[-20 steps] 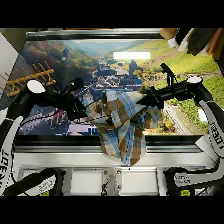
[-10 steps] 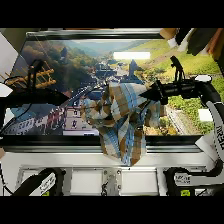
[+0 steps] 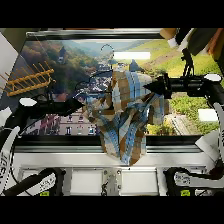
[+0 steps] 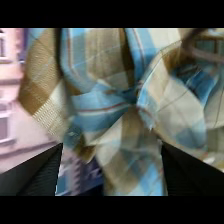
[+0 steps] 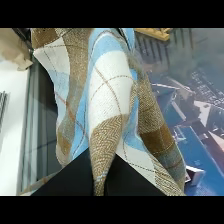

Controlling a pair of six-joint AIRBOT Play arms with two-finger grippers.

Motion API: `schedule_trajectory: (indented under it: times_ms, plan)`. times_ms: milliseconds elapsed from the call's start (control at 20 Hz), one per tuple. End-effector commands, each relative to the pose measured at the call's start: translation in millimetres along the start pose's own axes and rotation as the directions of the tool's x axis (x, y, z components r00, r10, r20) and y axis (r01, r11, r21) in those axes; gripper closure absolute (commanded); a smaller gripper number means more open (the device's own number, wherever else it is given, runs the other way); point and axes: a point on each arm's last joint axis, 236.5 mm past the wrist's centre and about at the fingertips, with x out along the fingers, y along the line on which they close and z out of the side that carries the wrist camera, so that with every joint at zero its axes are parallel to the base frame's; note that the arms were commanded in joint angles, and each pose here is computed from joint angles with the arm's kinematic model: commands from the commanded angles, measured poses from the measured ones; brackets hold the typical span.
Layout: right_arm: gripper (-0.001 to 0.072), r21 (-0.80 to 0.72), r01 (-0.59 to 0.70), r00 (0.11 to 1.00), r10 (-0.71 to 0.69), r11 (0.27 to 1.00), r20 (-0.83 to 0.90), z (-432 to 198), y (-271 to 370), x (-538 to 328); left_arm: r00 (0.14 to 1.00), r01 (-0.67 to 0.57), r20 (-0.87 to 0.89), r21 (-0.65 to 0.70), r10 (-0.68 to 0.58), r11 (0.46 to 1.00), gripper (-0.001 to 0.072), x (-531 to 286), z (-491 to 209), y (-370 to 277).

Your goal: Fold the clothes and pants, and hang the long-sleeved shirts on hangers.

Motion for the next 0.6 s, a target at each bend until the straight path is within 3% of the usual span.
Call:
schedule_trajectory:
  times_ms: [0,400,550]
  plan:
    - [0.0701,-0.003,0.007,1.000,-0.007,1.000,0.005,2,-1,-1,0.994,0.100,0.060,-0.185,-0.091,0.978,0.0057,35,12,-10]
    - [0.0701,0.020,0.006,1.000,-0.006,1.000,0.002,1,-1,-1,0.997,0.061,0.061,-0.131,-0.053,0.990,0.0059,62,3,-21]
    - [0.0701,0.020,0.007,1.000,-0.007,1.000,0.002,1,-1,-1,0.998,0.062,0.039,-0.107,-0.058,0.992,0.0097,69,-6,-29]
